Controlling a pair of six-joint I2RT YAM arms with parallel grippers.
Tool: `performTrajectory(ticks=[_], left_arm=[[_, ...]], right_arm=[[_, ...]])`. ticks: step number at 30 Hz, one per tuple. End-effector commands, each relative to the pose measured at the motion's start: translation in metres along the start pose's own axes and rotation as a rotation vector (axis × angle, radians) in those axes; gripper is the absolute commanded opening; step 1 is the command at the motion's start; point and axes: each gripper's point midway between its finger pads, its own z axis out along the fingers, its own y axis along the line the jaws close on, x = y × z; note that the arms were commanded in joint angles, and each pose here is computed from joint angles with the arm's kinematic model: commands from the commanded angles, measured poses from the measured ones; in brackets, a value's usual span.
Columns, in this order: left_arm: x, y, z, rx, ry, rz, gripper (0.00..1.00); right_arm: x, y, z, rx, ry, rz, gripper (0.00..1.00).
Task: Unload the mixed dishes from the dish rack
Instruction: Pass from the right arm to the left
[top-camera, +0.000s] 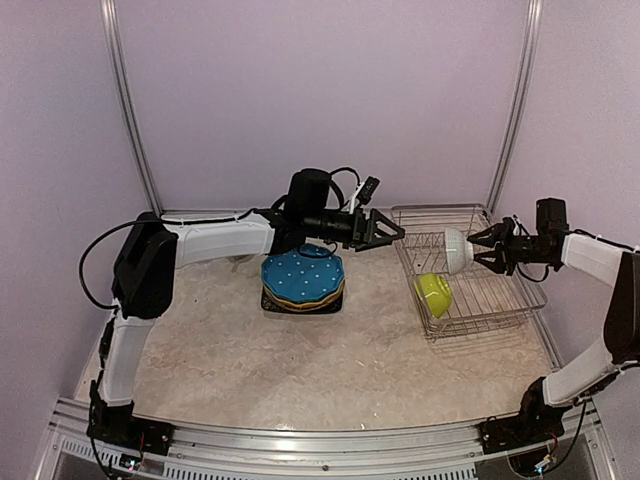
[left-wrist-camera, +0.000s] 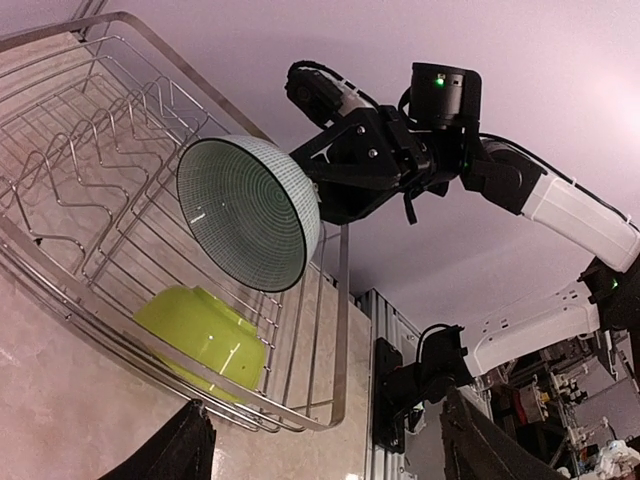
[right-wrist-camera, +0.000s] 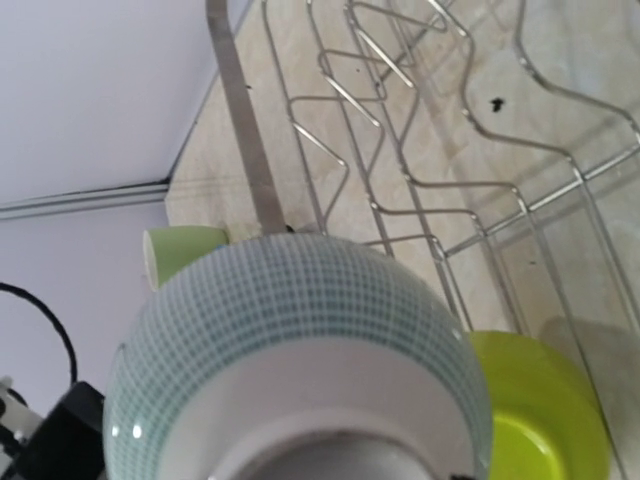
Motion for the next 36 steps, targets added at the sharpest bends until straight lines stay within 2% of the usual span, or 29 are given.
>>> performTrajectory(ticks=[1,19,30,36], left_arm=[[-0.002,-0.019,0.019,0.068,-0.01,0.029,0.74],[-0.006,-0.011,0.06,0.077,-0.055,0.004,0.68],[-0.005,-0.017,0.066,0.147,-0.065,-0.042,0.44],[-0.004,-0.025,0.063,0.198,-0.069,-0.076,0.16]], right_arm=[[0.003,0.029,-0.003,-0.081,-0.002,-0.055,0.3],[0.037,0.067,0.015,-0.14,0.085,-0.089,0.28],[0.054,0.079,0.031,-0.161,0.138,-0.125,0.27],[0.055,0.083,0.034,-0.171,0.147,-0.156,0.27]])
